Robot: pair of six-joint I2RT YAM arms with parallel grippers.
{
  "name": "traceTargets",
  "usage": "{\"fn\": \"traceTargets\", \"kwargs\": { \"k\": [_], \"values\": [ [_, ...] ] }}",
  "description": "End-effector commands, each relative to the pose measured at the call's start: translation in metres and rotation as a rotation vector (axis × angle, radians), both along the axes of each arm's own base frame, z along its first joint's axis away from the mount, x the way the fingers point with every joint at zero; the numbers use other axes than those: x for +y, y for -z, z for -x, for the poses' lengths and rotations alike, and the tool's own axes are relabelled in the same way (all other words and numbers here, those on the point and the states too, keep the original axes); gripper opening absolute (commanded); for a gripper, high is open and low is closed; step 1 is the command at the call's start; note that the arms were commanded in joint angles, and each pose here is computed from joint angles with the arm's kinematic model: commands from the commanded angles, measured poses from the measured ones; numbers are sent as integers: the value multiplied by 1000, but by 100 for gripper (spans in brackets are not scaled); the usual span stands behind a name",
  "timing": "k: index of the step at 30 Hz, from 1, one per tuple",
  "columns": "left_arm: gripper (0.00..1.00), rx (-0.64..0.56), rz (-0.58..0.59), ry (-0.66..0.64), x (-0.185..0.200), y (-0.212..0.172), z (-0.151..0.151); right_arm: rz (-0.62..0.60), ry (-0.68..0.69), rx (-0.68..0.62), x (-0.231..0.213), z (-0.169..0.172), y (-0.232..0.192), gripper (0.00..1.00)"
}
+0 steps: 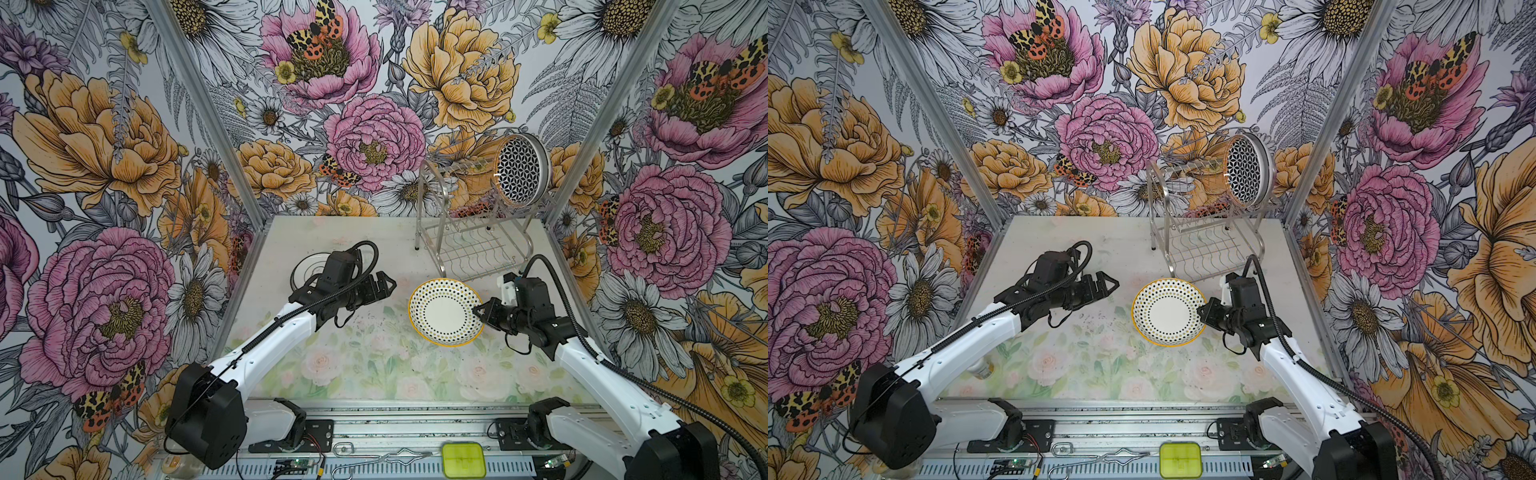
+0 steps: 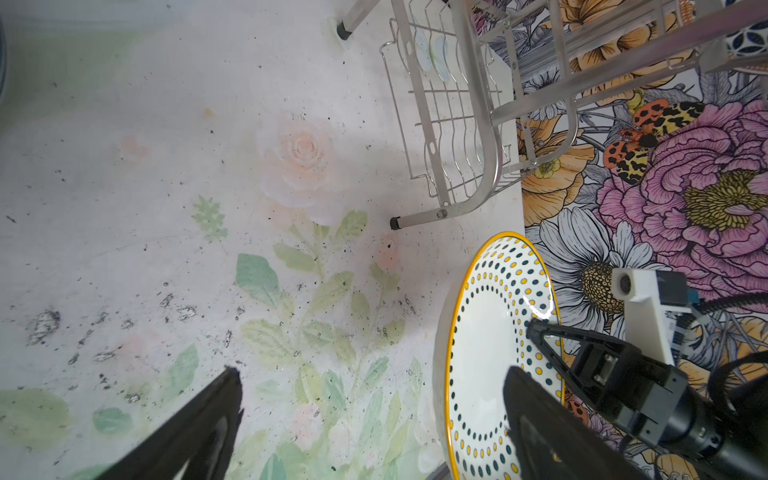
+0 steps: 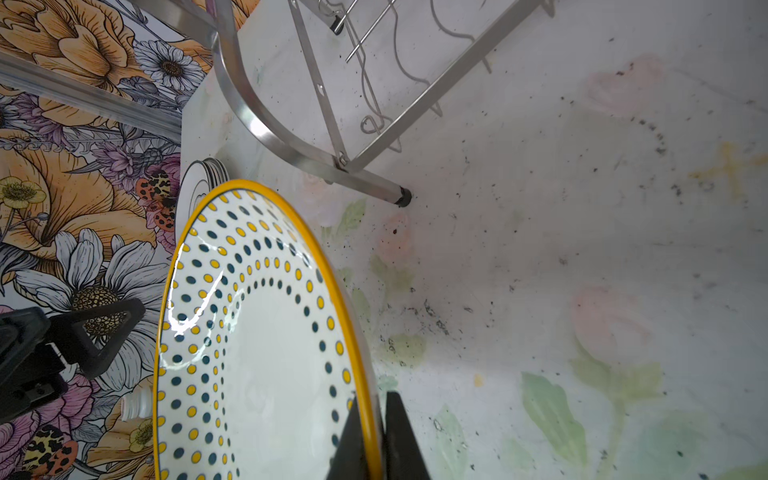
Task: Unload the plates from the dish rack
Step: 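Pull the dotted plate toward the left gripper while the left gripper approaches, then close the left gripper on the dotted plate's rim beside the right gripper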
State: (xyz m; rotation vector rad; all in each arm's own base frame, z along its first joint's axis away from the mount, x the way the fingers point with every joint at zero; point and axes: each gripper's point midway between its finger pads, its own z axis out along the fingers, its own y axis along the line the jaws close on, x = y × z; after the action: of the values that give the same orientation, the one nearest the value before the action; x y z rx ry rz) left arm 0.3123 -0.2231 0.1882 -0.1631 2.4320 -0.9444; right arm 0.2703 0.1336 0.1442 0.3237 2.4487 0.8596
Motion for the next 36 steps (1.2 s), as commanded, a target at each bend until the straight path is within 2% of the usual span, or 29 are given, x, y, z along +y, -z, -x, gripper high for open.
{"fn": "traceTargets", "kwargs": {
  "k": [1, 7, 17, 36],
  "values": [
    [95, 6, 37, 39, -11, 3, 1, -83, -22, -190, 21, -29, -54, 0],
    [88, 37, 42, 73, -19, 12, 4, -92, -48, -208, 40, -38, -53, 0],
    [72, 92, 35, 109, -25, 34, 11, -121, -102, -253, 67, -54, -64, 0],
    [19, 121, 42, 113, -26, 43, 13, -155, -158, -307, 96, -69, -67, 0]
  ]
}}
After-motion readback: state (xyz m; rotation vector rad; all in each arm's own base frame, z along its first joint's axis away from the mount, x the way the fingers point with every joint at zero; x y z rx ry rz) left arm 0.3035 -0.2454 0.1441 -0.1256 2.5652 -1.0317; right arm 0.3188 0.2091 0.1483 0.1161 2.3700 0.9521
